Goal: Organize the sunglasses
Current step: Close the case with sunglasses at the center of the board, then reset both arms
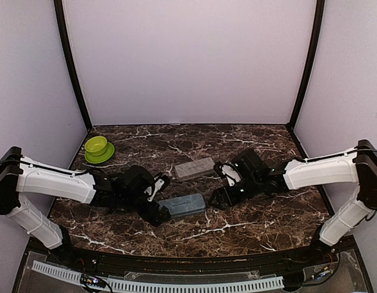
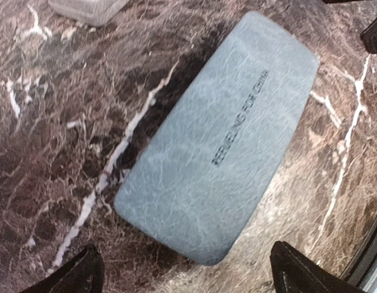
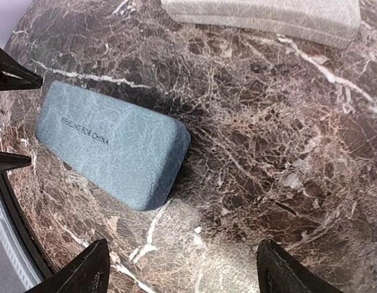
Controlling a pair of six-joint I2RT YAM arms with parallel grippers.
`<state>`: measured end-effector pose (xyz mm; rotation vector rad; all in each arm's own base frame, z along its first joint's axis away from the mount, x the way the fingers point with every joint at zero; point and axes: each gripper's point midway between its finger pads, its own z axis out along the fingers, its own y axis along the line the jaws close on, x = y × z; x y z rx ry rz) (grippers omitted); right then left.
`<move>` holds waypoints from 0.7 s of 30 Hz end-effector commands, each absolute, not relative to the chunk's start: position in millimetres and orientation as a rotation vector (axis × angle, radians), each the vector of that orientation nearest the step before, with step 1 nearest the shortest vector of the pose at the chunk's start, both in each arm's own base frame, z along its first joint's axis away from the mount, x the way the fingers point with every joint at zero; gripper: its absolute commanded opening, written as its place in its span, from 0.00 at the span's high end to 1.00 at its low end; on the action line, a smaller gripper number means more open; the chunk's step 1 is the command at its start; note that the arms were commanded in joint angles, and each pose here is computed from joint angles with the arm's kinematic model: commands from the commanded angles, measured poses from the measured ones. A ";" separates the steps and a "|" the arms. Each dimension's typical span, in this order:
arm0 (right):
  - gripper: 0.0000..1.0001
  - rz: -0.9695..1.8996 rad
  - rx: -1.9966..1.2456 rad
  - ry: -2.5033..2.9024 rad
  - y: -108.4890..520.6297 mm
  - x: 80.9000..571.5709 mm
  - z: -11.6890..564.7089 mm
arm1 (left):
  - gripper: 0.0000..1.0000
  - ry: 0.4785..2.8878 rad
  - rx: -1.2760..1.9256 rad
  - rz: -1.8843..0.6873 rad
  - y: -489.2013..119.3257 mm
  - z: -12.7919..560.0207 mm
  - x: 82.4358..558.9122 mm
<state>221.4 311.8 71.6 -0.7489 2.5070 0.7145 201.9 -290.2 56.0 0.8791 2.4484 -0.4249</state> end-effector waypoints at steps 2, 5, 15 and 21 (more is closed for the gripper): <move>0.17 0.750 -0.764 2.515 321.2 221.4 64.0 | 0.04 2.497 0.818 -0.345 -273.6 35.6 202.7; 0.18 0.769 -0.778 2.502 327.3 221.9 64.4 | 0.06 2.479 0.818 -0.299 -275.4 33.0 211.4; 0.38 0.660 -0.950 2.500 354.8 221.1 37.4 | 0.20 2.479 0.815 -0.341 -285.8 26.9 213.0; 0.48 0.600 -0.989 2.499 364.5 226.2 30.4 | 0.28 2.473 0.805 -0.304 -290.7 24.8 222.9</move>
